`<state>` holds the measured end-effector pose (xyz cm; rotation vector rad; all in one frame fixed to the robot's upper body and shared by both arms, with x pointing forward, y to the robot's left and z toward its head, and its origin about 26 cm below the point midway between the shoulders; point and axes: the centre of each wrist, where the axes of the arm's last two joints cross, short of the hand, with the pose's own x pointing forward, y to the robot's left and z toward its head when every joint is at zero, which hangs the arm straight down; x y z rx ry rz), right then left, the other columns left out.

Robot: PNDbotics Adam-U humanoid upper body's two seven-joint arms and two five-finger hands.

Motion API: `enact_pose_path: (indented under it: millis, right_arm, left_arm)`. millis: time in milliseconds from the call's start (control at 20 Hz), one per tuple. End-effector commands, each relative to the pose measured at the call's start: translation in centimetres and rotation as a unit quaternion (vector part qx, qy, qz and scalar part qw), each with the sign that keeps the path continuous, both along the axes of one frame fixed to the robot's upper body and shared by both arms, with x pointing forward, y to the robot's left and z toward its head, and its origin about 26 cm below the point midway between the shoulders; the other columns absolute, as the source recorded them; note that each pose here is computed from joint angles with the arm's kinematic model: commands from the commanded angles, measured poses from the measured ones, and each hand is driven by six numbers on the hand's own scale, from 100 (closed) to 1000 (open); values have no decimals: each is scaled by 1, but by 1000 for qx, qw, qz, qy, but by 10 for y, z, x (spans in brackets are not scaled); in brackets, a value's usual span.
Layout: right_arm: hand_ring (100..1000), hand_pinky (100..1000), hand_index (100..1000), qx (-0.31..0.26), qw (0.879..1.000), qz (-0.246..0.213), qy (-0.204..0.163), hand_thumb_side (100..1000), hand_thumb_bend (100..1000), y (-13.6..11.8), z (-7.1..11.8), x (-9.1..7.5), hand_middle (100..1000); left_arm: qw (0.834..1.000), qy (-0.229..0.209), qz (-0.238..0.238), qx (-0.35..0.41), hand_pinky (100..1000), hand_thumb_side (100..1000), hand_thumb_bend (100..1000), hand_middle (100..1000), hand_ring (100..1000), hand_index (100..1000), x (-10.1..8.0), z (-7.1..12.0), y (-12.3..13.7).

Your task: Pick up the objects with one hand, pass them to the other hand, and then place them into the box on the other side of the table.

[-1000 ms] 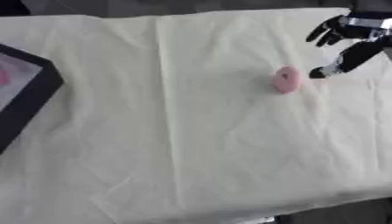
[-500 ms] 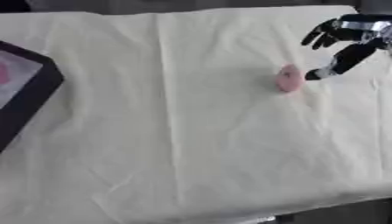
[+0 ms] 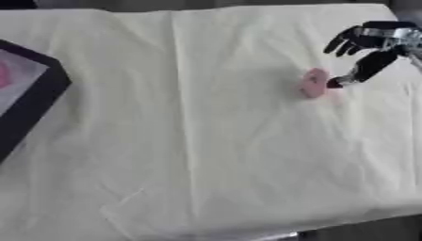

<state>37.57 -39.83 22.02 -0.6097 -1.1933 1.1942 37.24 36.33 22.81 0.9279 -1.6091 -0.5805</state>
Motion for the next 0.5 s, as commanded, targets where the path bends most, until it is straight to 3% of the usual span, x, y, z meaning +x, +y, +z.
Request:
enact_pose_path:
  millis: [50, 500]
  right_arm:
    - [837, 881, 778, -16, 1000, -5, -7, 139, 555, -5, 11, 1, 819]
    - [840, 884, 777, -29, 1000, -10, 9, 124, 533, -8, 4, 6, 818]
  left_arm:
    - [1000, -22, 1, 2, 806, 491, 426, 681, 669, 741, -2, 16, 2]
    - [1000, -24, -2, 3, 806, 491, 426, 680, 669, 741, 0, 18, 0]
